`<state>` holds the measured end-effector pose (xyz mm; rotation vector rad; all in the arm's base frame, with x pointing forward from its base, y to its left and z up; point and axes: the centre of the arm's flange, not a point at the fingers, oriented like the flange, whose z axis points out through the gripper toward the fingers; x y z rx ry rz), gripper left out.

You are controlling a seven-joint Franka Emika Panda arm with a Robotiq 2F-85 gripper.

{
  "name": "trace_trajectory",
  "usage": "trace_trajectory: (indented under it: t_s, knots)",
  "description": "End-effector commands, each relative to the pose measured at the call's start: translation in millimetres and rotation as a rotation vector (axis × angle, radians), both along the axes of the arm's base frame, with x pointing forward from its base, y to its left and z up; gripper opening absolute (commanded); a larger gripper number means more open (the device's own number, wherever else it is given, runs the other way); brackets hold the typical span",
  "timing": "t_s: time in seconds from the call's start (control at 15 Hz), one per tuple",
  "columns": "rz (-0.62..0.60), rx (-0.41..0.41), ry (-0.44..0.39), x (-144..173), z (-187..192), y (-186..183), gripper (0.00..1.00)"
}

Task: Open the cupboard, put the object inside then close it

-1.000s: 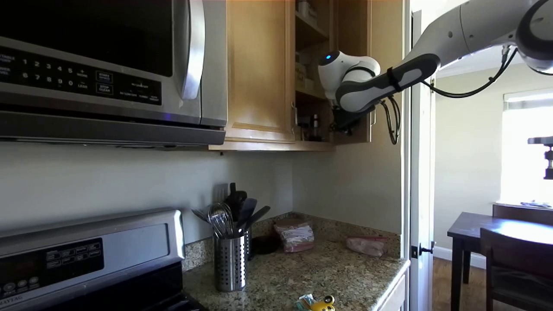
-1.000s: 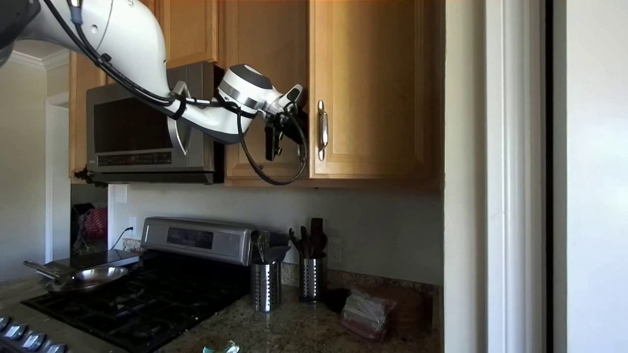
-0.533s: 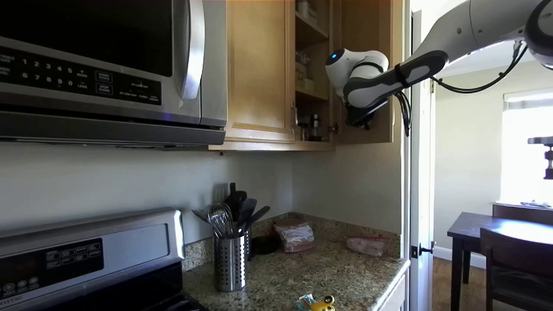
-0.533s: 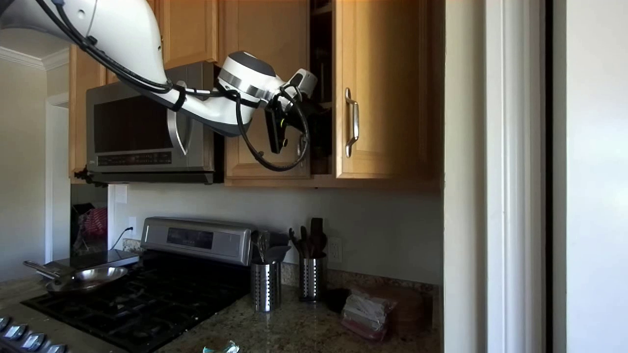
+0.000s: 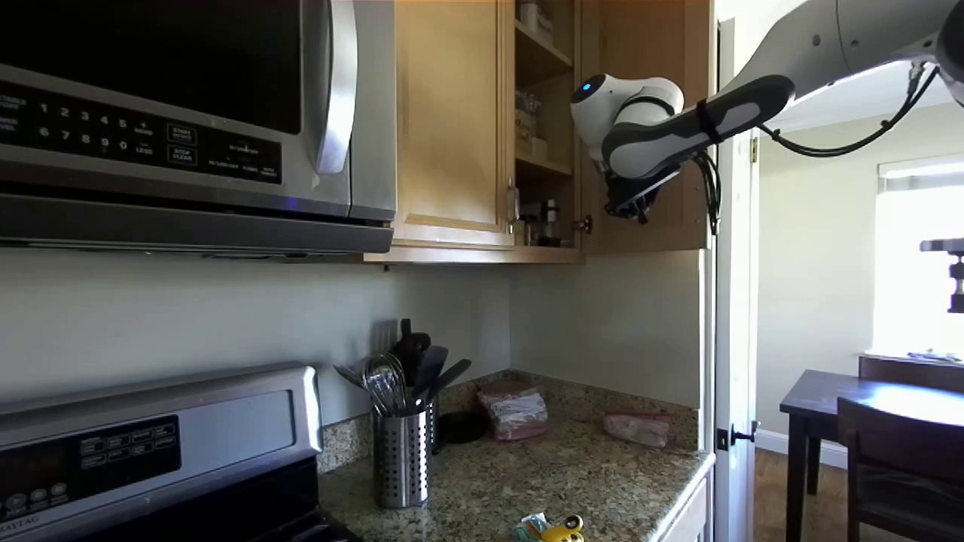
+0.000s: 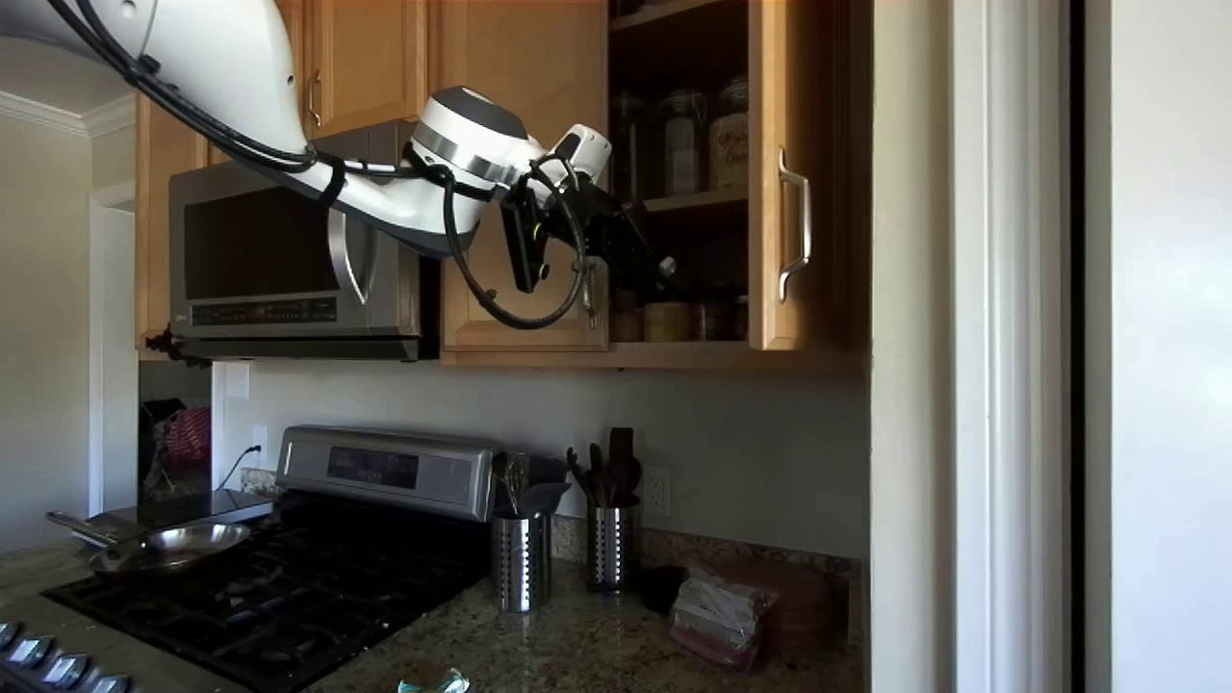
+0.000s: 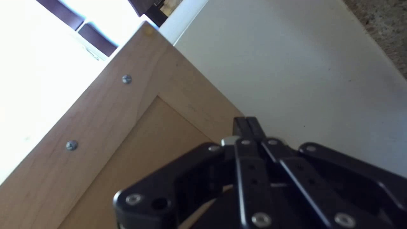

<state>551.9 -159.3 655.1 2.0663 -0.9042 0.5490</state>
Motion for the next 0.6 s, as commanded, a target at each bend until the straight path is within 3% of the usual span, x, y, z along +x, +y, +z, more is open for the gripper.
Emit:
trace_trajectory:
  t_s: [0.0,0.53]
  knots:
    - [0.109,0.107,-0.011,-32,-3,38,0.27]
    - [0.307,0.386,0.003,-52,-37,94,0.78]
